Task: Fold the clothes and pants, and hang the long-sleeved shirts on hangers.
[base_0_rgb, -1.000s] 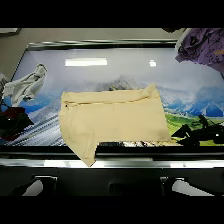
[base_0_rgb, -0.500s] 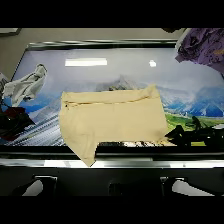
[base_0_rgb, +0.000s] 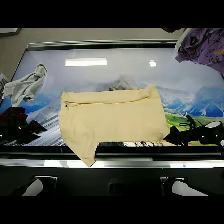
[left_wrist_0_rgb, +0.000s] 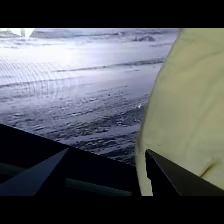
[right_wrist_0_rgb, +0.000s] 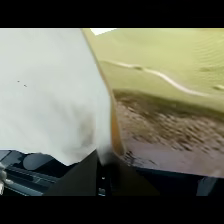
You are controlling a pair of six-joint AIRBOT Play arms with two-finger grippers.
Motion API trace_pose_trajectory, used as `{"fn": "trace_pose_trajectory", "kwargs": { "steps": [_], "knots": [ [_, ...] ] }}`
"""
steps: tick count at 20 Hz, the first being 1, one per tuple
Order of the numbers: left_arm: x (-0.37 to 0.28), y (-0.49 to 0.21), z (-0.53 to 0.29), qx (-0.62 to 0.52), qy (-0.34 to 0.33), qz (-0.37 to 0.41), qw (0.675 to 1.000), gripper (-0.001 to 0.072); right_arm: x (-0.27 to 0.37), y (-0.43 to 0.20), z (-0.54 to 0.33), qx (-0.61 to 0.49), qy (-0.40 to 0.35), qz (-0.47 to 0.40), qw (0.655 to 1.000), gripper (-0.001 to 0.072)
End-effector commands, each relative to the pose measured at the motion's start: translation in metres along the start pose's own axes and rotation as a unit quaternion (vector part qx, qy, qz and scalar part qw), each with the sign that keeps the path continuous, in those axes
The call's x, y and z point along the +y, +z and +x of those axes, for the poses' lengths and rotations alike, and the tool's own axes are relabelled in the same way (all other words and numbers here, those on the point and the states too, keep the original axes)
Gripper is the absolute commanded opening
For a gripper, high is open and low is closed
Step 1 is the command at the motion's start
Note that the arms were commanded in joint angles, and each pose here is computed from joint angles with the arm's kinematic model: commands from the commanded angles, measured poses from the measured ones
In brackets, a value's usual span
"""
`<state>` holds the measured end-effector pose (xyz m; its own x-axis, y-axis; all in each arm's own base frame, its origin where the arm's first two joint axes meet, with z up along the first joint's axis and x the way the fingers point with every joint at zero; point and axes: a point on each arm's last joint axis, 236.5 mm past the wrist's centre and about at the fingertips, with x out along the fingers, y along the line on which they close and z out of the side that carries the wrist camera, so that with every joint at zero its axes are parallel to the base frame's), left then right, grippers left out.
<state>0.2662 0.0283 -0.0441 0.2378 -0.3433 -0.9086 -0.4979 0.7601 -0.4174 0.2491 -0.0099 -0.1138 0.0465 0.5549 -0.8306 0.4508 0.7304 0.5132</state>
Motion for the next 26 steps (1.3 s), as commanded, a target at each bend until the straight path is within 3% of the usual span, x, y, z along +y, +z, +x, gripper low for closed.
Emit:
{"fn": "trace_pose_trajectory", "kwargs": {
  "steps": [1,11,16,17,19,23,26],
  "knots": [
    [-0.019,-0.019,0.033,0.005,-0.067,-0.019,0.998,0.0536,0.004,0.002,-0.01,-0.018,-0.006,-0.005,1.0,0.003],
    [-0.046,-0.062,0.079,0.073,-0.081,-0.012,0.994,0.0533,0.012,0.002,-0.015,-0.027,0.001,-0.004,1.0,0.003],
    [-0.046,-0.07,0.093,0.093,-0.069,-0.025,0.993,0.0485,0.014,0.001,-0.016,-0.027,0.005,-0.004,1.0,0.003],
    [-0.046,-0.072,0.096,0.097,-0.068,-0.025,0.993,0.0388,0.015,0.001,-0.016,-0.026,0.007,-0.003,1.0,0.003],
    [-0.052,-0.072,0.096,0.099,-0.078,-0.021,0.992,0.0021,0.02,0.002,-0.016,-0.028,0.018,-0.003,0.999,0.003],
    [-0.077,-0.039,0.078,0.056,-0.101,0.007,0.993,0.0015,0.063,0.014,-0.02,-0.051,0.082,-0.044,0.994,0.0029],
    [-0.122,0.018,0.036,-0.02,-0.132,0.057,0.989,0.0014,0.116,0.042,-0.032,-0.088,0.046,-0.151,0.984,0.0028]
  ]
}}
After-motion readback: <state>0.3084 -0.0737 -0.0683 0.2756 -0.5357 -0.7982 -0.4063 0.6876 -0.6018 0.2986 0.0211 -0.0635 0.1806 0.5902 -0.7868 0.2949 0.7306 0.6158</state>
